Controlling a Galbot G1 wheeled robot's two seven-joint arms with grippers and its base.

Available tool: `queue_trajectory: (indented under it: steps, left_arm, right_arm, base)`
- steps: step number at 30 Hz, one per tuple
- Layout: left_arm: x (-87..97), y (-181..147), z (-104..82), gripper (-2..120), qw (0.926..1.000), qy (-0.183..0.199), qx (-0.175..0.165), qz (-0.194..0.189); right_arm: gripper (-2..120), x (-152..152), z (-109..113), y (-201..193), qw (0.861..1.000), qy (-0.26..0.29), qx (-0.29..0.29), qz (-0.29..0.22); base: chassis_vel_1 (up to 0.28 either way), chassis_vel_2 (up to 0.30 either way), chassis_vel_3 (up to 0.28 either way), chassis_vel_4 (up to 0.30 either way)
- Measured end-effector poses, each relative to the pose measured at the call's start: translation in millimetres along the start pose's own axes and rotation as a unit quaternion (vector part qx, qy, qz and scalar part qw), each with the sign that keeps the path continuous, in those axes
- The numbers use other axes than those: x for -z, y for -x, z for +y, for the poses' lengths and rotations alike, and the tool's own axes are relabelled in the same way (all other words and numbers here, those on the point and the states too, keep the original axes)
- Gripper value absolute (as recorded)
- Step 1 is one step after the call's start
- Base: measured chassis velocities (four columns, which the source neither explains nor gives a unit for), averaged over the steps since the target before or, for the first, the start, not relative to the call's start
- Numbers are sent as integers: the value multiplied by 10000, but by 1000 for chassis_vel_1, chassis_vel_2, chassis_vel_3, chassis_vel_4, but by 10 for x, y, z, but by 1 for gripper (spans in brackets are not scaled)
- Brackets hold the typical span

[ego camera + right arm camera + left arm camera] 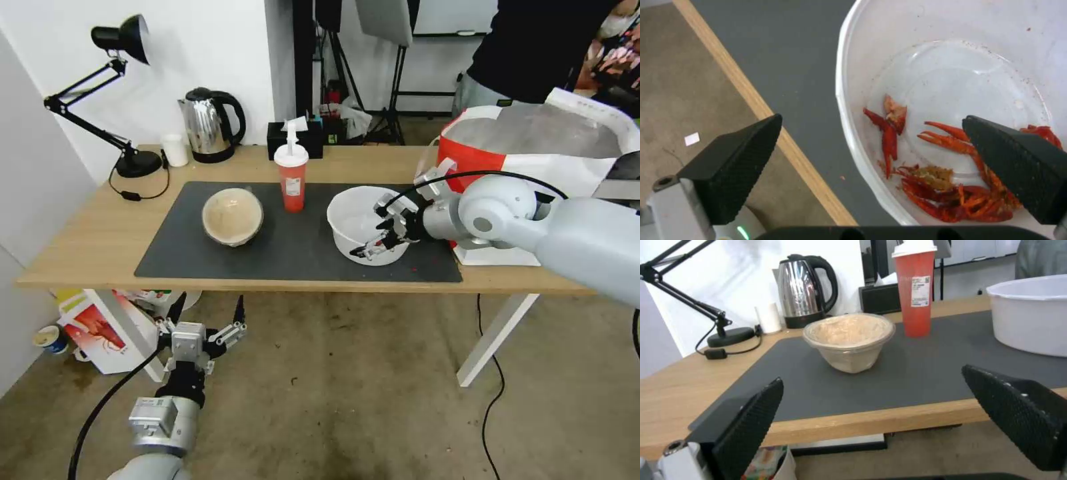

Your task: Pick up the trash from the table and place it into the takeout bag.

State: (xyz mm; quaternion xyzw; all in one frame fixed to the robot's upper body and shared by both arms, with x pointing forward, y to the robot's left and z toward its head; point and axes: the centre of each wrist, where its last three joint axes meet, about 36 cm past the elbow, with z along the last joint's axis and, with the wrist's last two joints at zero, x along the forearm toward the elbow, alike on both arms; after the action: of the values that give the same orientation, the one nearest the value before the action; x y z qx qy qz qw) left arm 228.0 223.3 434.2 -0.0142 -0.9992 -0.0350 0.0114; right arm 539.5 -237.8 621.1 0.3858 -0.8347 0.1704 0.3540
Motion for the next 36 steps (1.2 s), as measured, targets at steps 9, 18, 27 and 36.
queue_trajectory:
  steps: [9,18,27,36]
  left_arm:
    - [0,0,0,100,10000,0,0,0]
    - [0,0,0,100,10000,0,0,0]
    - [0,0,0,100,10000,0,0,0]
    - [0,0,0,100,10000,0,0,0]
  right_arm:
    - [100,-25,-26,30,10000,-34,-27,30]
    - [100,-22,-60,69,9999,-53,-71,50]
    - [98,3,-45,117,9999,-83,-49,52]
    - [69,2,-57,175,9999,-64,-34,75]
  base:
    - [0,0,0,0]
    - [0,0,0,0]
    - [0,0,0,0]
    - [0,0,0,0]
